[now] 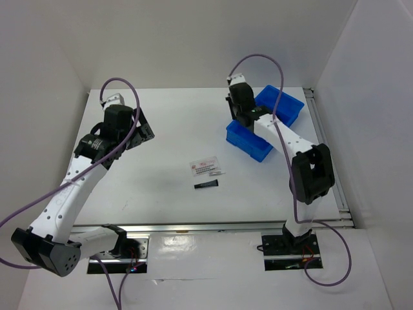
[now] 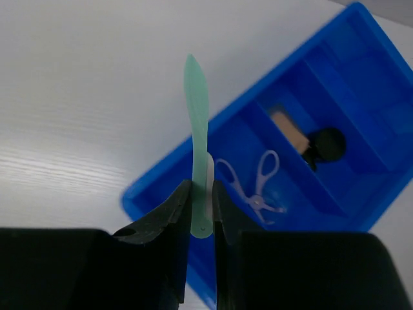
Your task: Organize the makeup
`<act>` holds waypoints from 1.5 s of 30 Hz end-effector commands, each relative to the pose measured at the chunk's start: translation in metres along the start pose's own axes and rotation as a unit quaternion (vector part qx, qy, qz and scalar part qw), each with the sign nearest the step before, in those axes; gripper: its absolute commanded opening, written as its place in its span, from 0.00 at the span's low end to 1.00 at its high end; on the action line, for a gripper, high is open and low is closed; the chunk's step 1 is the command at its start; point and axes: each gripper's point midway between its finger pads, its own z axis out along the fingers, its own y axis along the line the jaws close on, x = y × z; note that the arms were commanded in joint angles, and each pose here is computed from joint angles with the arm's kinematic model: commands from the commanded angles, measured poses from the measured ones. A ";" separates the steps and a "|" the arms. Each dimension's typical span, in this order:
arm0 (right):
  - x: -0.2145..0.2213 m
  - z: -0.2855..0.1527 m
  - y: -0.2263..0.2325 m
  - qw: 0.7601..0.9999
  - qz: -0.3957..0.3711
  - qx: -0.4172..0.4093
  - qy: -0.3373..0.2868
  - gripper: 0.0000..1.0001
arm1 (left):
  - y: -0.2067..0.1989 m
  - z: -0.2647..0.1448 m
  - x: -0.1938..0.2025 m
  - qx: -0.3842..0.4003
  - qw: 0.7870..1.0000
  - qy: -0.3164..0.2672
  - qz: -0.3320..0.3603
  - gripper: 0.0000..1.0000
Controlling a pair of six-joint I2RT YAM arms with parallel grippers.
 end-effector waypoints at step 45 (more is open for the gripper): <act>0.004 -0.030 0.008 0.993 0.090 -0.070 -0.003 0.58 | -0.015 0.006 -0.007 0.022 1.000 0.001 -0.004 1.00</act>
